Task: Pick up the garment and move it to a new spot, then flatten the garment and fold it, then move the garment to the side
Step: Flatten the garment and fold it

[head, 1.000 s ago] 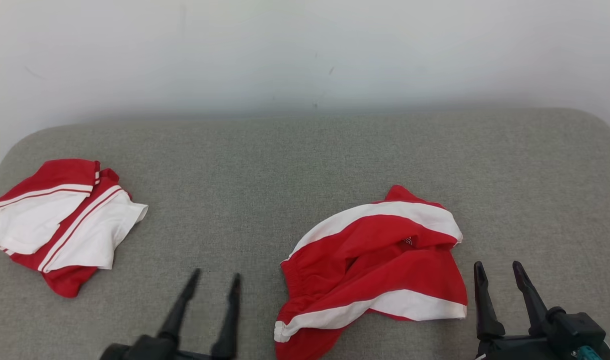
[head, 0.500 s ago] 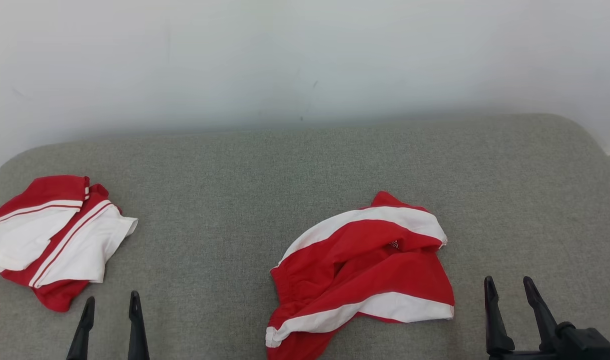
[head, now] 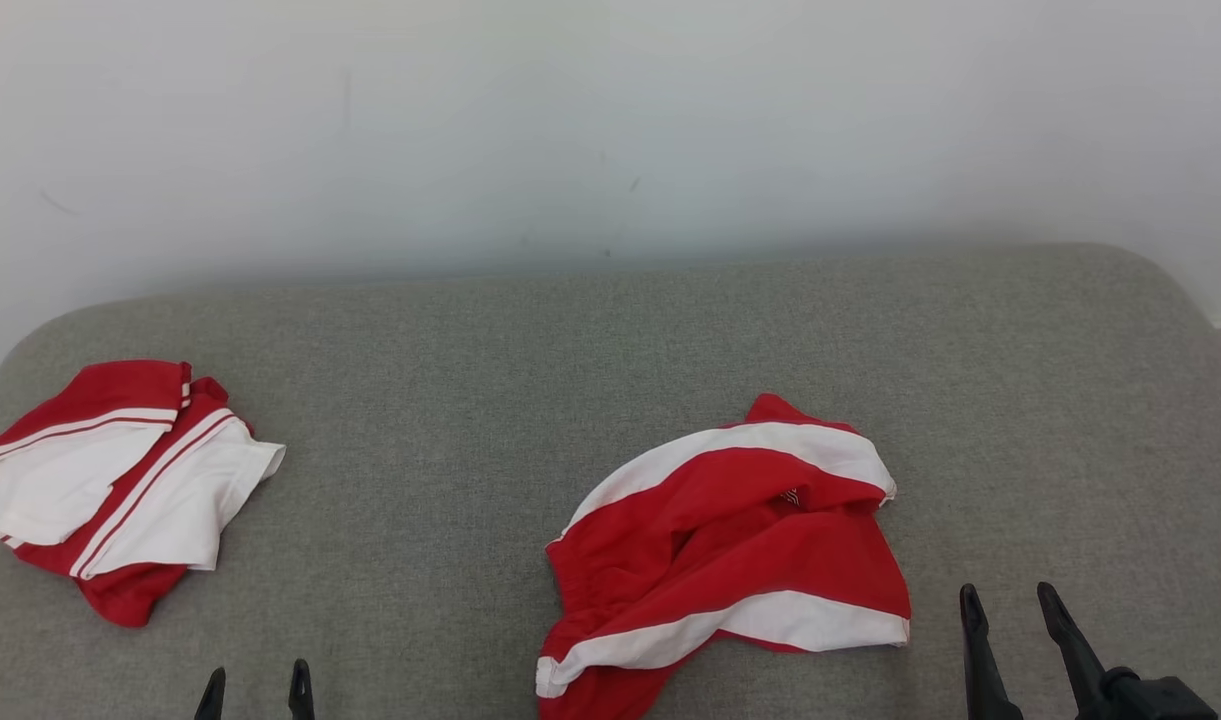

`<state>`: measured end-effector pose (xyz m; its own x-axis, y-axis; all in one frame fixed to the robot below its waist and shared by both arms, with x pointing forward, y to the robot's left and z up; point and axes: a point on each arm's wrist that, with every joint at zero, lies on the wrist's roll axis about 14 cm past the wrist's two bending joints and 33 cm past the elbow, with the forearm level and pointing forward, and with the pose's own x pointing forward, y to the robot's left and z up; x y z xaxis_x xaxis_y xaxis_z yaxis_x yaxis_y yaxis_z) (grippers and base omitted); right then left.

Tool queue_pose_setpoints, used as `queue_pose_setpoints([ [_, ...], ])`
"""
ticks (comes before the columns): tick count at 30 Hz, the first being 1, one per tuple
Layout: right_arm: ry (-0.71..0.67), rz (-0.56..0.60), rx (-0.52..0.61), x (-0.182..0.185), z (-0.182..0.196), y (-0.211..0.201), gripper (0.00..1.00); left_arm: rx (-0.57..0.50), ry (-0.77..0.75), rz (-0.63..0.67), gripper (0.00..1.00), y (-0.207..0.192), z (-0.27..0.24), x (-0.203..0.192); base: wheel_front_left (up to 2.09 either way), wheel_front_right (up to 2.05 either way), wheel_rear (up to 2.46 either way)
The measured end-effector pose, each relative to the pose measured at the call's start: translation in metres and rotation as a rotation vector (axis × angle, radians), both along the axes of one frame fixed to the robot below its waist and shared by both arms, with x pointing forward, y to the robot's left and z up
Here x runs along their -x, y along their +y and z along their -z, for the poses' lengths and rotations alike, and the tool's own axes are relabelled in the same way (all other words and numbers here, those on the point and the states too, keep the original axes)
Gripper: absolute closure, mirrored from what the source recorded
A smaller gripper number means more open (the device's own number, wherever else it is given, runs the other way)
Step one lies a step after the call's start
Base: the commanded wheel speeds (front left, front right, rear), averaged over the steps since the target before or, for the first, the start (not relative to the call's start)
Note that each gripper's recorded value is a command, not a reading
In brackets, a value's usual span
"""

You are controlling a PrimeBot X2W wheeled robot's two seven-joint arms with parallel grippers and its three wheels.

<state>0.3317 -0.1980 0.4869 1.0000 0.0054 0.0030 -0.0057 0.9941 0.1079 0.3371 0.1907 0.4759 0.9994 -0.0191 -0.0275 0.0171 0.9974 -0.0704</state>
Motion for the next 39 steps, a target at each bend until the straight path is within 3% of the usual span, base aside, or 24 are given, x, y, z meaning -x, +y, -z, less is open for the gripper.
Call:
queue_pose_setpoints([
  [39,0.000,-0.057,0.015,0.001,-0.003,0.013,0.00,-0.006,-0.160,0.053,0.00,-0.007,-0.055,-0.006,0.00,0.00,0.00],
])
